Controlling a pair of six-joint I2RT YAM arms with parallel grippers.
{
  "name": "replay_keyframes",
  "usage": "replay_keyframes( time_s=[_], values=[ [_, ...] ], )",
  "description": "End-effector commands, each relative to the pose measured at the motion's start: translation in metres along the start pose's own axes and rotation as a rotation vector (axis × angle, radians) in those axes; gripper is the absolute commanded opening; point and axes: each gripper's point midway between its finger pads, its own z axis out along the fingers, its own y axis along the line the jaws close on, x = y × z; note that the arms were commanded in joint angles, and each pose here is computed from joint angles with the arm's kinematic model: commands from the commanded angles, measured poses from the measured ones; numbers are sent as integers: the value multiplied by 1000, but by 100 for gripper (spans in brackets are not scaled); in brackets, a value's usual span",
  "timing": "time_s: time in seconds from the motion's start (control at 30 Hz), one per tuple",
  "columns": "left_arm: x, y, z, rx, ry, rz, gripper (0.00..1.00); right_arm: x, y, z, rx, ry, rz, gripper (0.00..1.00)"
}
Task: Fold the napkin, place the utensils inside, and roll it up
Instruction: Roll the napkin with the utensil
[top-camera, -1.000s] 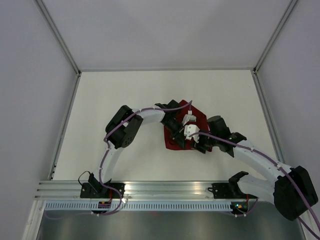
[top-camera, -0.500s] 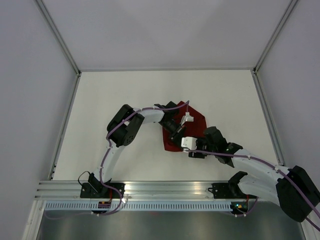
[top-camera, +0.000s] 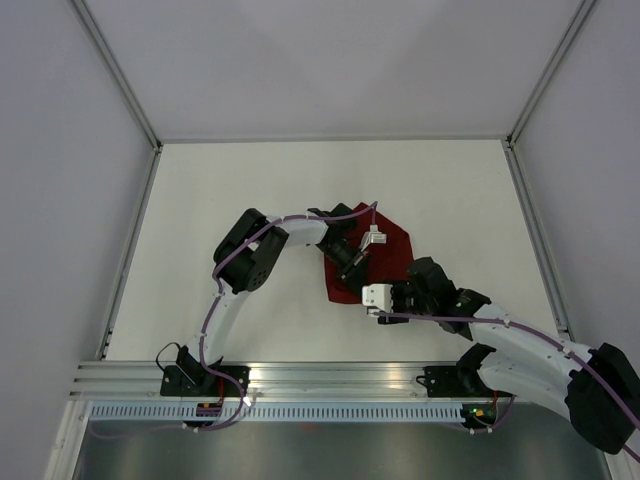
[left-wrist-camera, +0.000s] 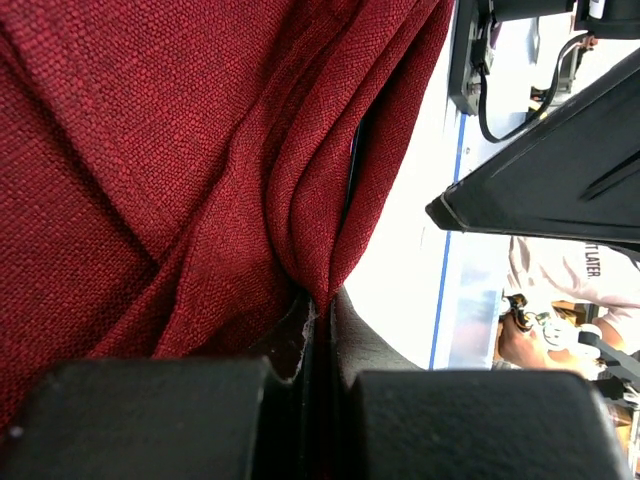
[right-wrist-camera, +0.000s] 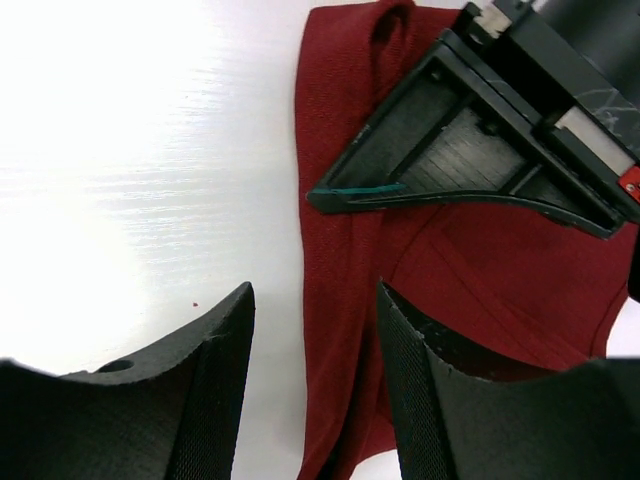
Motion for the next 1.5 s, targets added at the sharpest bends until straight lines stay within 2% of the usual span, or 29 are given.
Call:
replay_keyframes(
  time_s=[0.0, 0.23, 0.4, 1.03, 1.23, 1.47],
  values=[
    [32, 36, 8, -80, 67, -71, 2, -11, 0, 4, -41, -26, -56, 58],
    [32, 36, 7, -84, 66, -71, 2, 8, -1, 20, -45, 34, -75, 56],
    [33, 36, 6, -85, 66, -69, 2, -6, -14, 16, 4, -1, -74, 57],
    [34, 34, 3, -92, 69, -63, 2, 21, 6, 34, -126, 95, -65, 54],
    [34, 33, 1, -90, 67, -45, 2, 35, 10, 42, -153, 145, -65, 50],
    [31, 25, -3, -85, 58, -15, 2, 50, 23, 44, -228, 205, -56, 40]
  ],
)
